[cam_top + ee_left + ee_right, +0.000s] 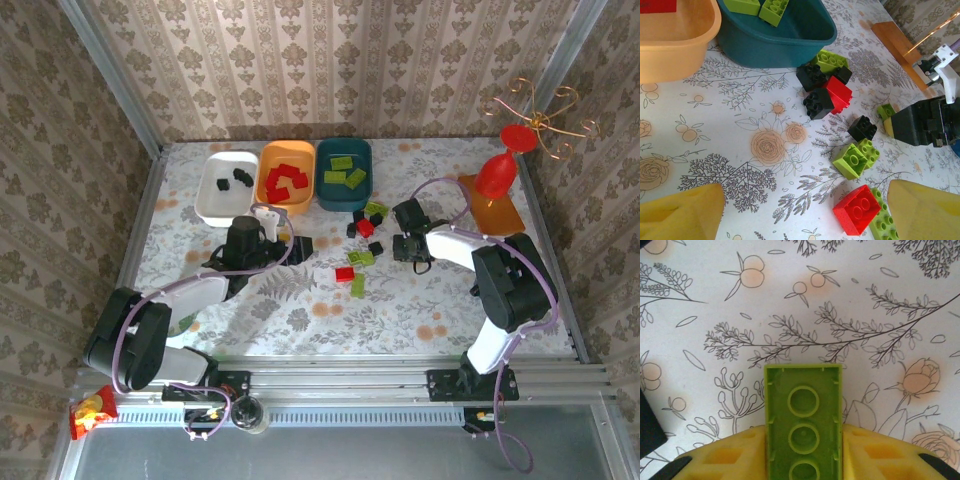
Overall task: Sort the legos into containers by color
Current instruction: Pick up the lego from the center of the table, then place the lego in the container.
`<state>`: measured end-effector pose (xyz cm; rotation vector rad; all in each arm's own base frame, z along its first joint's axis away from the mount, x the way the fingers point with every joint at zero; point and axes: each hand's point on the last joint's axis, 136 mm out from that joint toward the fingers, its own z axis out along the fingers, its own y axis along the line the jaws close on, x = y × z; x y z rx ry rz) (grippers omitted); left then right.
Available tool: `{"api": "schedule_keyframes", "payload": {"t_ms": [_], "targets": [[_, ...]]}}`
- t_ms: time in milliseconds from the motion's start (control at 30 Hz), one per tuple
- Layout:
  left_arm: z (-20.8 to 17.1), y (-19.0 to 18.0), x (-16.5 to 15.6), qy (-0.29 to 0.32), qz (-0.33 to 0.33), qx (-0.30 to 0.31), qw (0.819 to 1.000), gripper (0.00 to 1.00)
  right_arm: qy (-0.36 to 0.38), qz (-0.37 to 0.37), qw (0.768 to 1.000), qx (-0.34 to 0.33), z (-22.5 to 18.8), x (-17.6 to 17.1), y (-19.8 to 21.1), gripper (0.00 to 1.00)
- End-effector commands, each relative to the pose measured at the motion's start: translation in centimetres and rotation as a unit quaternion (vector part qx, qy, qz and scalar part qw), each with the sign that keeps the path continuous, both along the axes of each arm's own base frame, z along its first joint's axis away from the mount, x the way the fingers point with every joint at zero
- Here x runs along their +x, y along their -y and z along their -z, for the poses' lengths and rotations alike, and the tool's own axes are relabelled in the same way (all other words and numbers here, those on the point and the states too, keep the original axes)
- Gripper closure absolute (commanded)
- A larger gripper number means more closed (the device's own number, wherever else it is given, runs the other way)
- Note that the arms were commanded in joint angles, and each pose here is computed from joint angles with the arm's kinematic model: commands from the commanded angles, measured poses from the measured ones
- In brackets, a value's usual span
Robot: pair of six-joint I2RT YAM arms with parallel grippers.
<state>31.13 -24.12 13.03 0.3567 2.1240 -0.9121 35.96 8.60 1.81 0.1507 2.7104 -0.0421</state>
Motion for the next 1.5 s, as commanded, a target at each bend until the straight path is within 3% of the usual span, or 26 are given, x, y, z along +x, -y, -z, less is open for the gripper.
{"api": "schedule_keyframes", "payload": {"t_ms": [0, 133, 400, 533, 767, 900, 1167, 1333, 1467], "targets": [[-1.5, 0.0, 0.0, 0.026, 0.004, -0.003, 1.000, 0.14, -0.005, -0.004, 1.000, 0.019, -0.1, 0.4, -0.3, 0.64], [-1.8, -1.2, 0.4, 0.032, -0.020, 0.008, 0.999, 0.13, 0.072, -0.048, 0.993, 0.080, -4.1, 1.5, -3.6, 0.66], [-3.8, -8.1, 1.2, 0.080, -0.154, 0.015, 0.985, 0.09, 0.210, -0.145, 0.950, 0.177, -13.1, 4.0, -12.8, 0.67], [-4.9, -10.2, 0.8, 0.102, -0.194, 0.010, 0.976, 0.08, 0.232, -0.172, 0.935, 0.208, -14.7, 6.4, -17.1, 0.67], [-5.9, -10.6, 0.5, 0.111, -0.195, 0.004, 0.974, 0.07, 0.245, -0.194, 0.916, 0.252, -14.9, 11.7, -23.5, 0.67], [-5.8, -9.8, 0.5, 0.103, -0.177, -0.002, 0.979, 0.07, 0.258, -0.174, 0.921, 0.235, -14.0, 14.7, -23.6, 0.68], [-5.6, -8.9, 0.6, 0.088, -0.156, -0.014, 0.984, 0.08, 0.257, -0.091, 0.948, 0.164, -10.6, 20.9, -18.4, 0.66], [-5.8, -7.8, 0.5, 0.086, -0.127, -0.017, 0.988, 0.08, 0.232, -0.087, 0.948, 0.201, -9.7, 23.2, -17.3, 0.54], [-5.7, -6.4, 0.4, 0.087, -0.095, -0.013, 0.992, 0.08, 0.248, -0.122, 0.935, 0.221, -12.9, 22.1, -17.2, 0.39]]}}
